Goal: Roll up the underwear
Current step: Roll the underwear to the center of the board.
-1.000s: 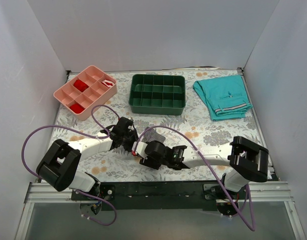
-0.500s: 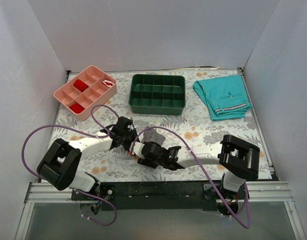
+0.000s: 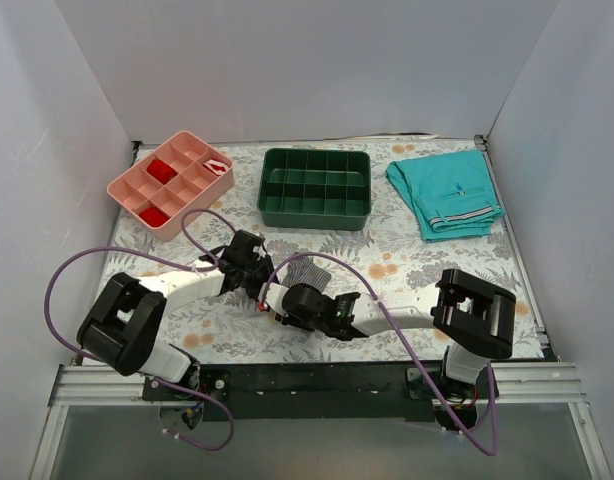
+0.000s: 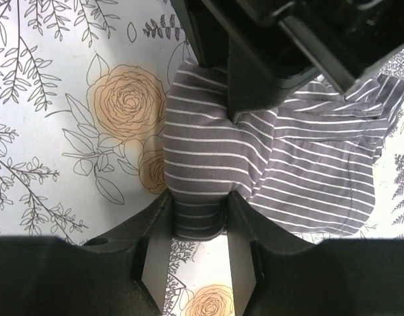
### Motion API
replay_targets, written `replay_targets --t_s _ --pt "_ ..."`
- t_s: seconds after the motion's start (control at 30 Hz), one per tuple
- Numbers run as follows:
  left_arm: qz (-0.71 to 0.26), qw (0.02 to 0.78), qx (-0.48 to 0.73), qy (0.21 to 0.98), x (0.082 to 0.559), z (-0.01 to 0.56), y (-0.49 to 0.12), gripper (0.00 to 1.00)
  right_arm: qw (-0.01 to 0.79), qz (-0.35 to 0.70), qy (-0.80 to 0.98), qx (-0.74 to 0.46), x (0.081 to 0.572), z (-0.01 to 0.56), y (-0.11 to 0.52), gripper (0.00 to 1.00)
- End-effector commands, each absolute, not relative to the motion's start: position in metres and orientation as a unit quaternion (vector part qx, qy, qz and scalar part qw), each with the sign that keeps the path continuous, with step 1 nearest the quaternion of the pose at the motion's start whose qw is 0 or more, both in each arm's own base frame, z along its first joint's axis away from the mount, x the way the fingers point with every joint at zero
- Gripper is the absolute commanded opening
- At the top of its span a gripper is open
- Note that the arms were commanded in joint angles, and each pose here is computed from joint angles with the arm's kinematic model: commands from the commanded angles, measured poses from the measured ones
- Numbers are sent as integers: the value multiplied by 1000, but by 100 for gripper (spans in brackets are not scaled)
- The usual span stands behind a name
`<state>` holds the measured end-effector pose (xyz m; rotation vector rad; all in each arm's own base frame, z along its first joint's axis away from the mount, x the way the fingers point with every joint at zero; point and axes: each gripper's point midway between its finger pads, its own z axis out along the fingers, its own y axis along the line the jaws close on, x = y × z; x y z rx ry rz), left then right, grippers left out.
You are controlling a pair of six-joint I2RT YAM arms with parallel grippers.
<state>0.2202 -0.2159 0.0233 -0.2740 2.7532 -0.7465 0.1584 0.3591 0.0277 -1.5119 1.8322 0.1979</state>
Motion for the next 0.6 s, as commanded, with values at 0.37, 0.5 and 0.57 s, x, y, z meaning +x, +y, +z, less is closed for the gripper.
replay_targets --t_s 0.37,0.5,0.57 --pt "-129 148 -143 970 224 6 -153 17 208 246 743 -586 103 -5 375 2" --pt "-130 169 -166 963 236 21 -143 29 187 307 754 -549 102 7 383 1" --pt "-130 183 -176 958 242 28 -138 36 174 338 757 -531 102 12 386 1"
